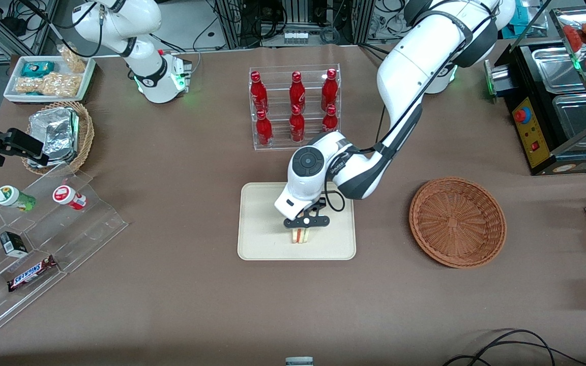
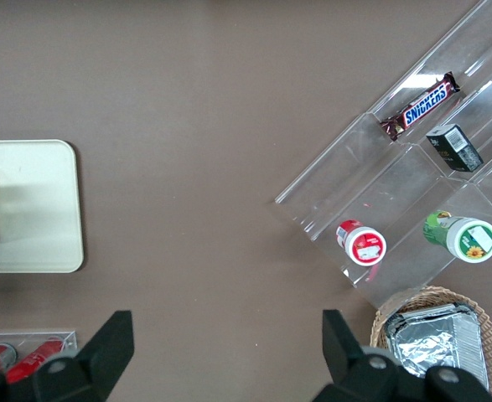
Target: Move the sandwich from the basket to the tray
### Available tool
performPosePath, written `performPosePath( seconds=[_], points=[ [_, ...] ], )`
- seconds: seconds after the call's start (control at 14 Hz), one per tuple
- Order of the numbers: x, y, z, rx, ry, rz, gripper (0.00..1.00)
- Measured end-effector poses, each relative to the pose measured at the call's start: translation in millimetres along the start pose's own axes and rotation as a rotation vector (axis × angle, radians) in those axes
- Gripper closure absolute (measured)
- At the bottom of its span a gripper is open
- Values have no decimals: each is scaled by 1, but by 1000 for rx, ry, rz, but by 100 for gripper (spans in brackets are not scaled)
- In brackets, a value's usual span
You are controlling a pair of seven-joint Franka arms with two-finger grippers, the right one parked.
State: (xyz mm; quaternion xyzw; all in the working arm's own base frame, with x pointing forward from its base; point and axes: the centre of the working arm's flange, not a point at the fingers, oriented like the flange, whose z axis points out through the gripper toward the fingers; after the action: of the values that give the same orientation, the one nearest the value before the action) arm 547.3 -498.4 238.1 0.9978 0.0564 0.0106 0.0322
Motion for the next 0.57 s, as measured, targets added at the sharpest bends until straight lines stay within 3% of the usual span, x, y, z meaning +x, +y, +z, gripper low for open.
performPosePath(
  seconds=[0.21,0.43,0.57],
  points=[
    [4,3,-19,-9,16,-49,30],
    [0,-6,-97,91,12,-62,1],
    [-10,-17,-178,136,42,-75,0]
  ],
)
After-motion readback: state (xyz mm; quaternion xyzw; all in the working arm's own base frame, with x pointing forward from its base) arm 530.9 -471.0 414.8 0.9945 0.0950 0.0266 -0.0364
